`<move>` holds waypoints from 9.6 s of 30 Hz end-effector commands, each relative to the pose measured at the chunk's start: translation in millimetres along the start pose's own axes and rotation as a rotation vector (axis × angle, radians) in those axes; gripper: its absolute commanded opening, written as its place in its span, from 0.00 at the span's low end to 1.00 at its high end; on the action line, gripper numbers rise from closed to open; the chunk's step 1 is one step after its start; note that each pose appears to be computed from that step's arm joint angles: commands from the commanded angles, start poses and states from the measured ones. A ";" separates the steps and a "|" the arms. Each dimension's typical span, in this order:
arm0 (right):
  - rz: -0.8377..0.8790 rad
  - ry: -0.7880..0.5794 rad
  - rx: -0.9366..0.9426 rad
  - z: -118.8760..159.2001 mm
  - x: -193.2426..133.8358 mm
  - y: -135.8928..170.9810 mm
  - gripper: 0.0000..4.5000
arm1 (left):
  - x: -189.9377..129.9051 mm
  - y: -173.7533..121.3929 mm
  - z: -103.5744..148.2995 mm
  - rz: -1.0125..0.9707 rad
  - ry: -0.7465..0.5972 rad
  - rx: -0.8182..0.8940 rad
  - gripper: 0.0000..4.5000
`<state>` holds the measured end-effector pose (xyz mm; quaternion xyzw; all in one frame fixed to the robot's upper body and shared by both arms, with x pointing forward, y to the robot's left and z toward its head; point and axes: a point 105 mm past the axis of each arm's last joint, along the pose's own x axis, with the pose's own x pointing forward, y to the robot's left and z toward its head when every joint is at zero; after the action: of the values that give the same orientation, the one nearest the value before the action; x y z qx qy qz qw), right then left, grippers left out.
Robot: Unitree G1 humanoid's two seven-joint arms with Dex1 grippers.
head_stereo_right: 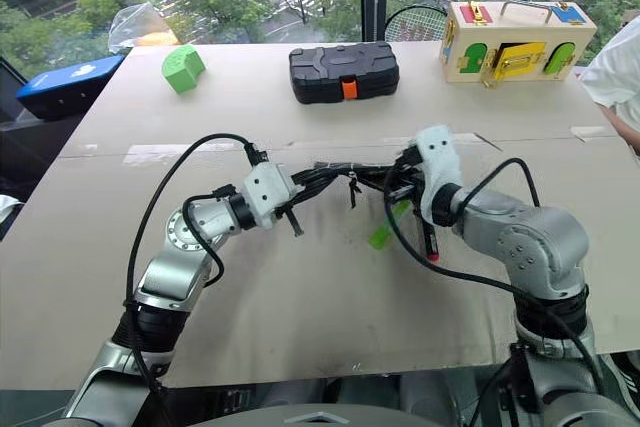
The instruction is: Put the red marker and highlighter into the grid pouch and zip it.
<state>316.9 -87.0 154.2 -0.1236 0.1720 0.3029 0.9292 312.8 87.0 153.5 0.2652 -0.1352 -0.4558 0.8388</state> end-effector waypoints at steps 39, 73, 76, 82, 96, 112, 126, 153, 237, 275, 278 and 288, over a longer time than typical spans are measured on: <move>-0.200 0.129 0.100 -55.3 -69.9 -11.9 0.97 | -1.9 29.5 -18.2 0.078 0.068 0.048 0.00; 0.005 0.167 -0.147 -31.4 -107.9 -18.6 0.06 | 6.5 18.6 -9.8 -0.009 0.032 0.113 0.00; 0.031 0.175 -0.180 -21.4 -99.6 -19.3 0.06 | 6.9 14.8 -8.4 -0.023 0.023 0.127 0.00; 0.059 0.229 -0.281 -12.2 -82.1 -25.6 0.06 | 7.2 8.1 -6.0 -0.038 0.006 0.150 0.00; 0.138 0.159 -0.406 32.1 -38.9 -21.3 0.73 | 2.3 1.8 -11.8 -0.014 0.021 0.129 0.00; 0.163 0.105 0.042 -15.8 -39.1 26.9 0.73 | -3.5 41.7 -20.8 0.159 0.060 -0.096 0.00; -0.037 0.292 0.052 -77.2 2.9 31.0 0.46 | -4.3 36.2 -13.7 0.129 0.060 -0.040 0.00; 0.099 0.240 -0.142 -16.7 -61.1 -10.2 0.16 | -3.2 -7.0 -17.5 -0.043 -0.010 0.096 0.00; 0.205 -0.282 0.443 34.8 10.6 54.1 0.63 | 7.2 5.4 4.5 0.018 -0.011 -0.202 0.00; -0.098 -0.168 0.274 11.7 -21.6 5.2 0.00 | 1.9 8.2 -9.3 0.043 0.024 -0.148 0.00; -0.232 -0.112 0.227 1.6 -35.0 -15.5 0.00 | 2.5 10.8 -12.0 0.049 0.032 -0.133 0.00; -0.520 0.046 0.201 -31.8 -86.1 -77.6 0.00 | 5.6 11.0 -17.0 0.018 0.030 -0.058 0.00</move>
<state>292.4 -171.2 157.4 -0.0734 0.2010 0.1058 0.9711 326.3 79.9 135.2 0.2282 -0.0926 -0.4716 0.8467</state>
